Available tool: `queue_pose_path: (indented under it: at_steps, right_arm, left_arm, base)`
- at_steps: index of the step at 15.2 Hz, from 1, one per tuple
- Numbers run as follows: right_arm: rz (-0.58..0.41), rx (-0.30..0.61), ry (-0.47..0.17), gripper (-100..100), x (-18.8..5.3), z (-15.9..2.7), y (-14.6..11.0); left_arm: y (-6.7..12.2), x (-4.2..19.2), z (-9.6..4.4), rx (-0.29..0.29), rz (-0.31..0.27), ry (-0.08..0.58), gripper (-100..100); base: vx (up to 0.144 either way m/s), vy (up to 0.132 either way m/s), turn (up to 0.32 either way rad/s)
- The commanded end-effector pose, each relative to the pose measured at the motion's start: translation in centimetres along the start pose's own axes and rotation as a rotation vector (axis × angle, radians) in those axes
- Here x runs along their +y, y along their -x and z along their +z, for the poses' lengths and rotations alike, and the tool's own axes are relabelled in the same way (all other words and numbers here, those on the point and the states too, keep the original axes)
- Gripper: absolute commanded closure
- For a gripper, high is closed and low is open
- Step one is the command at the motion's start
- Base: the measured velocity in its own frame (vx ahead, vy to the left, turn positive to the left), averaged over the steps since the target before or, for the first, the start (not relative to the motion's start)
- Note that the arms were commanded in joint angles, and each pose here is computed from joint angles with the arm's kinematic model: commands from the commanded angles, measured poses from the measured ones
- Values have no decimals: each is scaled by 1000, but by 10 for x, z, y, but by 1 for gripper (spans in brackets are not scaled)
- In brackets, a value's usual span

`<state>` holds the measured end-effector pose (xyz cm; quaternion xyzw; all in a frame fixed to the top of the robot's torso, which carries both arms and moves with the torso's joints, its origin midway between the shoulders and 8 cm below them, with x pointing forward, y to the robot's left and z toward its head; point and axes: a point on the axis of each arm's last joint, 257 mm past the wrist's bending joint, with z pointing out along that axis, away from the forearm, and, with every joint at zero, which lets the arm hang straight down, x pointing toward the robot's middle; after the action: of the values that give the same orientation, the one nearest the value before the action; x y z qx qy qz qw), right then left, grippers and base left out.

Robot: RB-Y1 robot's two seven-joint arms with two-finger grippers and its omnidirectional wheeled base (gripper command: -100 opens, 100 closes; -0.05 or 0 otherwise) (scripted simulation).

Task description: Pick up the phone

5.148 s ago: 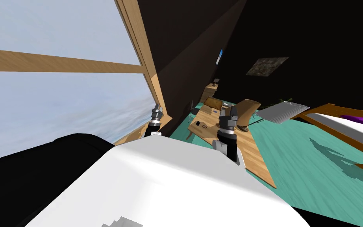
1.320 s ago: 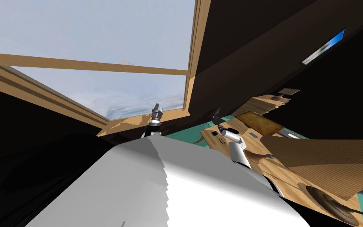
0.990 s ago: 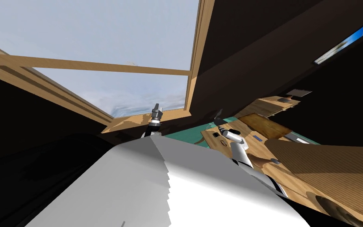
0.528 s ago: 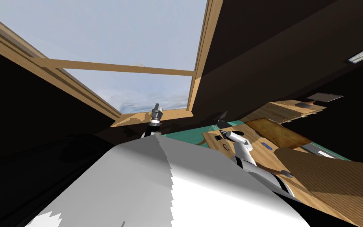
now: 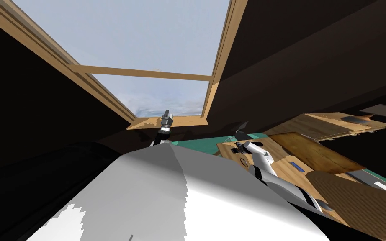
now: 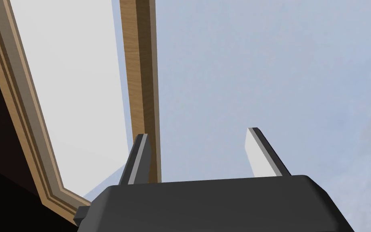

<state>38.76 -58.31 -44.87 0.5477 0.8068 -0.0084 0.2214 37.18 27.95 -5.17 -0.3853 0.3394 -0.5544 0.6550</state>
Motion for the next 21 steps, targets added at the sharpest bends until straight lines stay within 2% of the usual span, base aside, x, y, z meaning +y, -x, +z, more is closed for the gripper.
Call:
queue_pose_path:
  at_steps: [1,2,4,7,9,10,12,13,15,16,21]
  right_arm:
    - [1,24,-23,-100,-9,2,-1]
    - [7,36,-38,-100,-17,5,-6]
    - [7,36,-38,-100,-17,5,-6]
    - [18,109,-115,-100,-52,3,-12]
    - [24,121,-129,-100,-59,5,-17]
    - [30,154,-159,-100,-74,2,-20]
    - [34,161,-167,-100,-78,3,-23]
    - [42,195,-196,-100,-93,0,-28]
    - [50,224,-221,-100,-105,-3,-32]
    - [62,260,-251,-100,-121,-6,-40]
    - [73,288,-274,-100,-133,-8,-46]
  left_arm:
    - [0,0,0,0,0,0,0]
    - [0,0,0,0,0,0,0]
    - [0,0,0,0,0,0,0]
    - [0,0,0,0,0,0,0]
    - [0,0,0,0,0,0,0]
    - [0,0,0,0,0,0,0]
    - [0,0,0,0,0,0,0]
    - [0,0,0,0,0,0,0]
    - [0,0,0,0,0,0,0]
    - [0,0,0,0,0,0,0]
    - [0,0,0,0,0,0,0]
  base:
    - [5,-40,83]
    - [4,-22,-6]
    - [1,-1,-24]
    - [6,-22,250]
    - [9,-50,139]
    - [14,-34,149]
    - [10,-31,116]
    - [8,-27,155]
    - [8,-36,166]
    - [14,-49,303]
    - [12,-36,97]
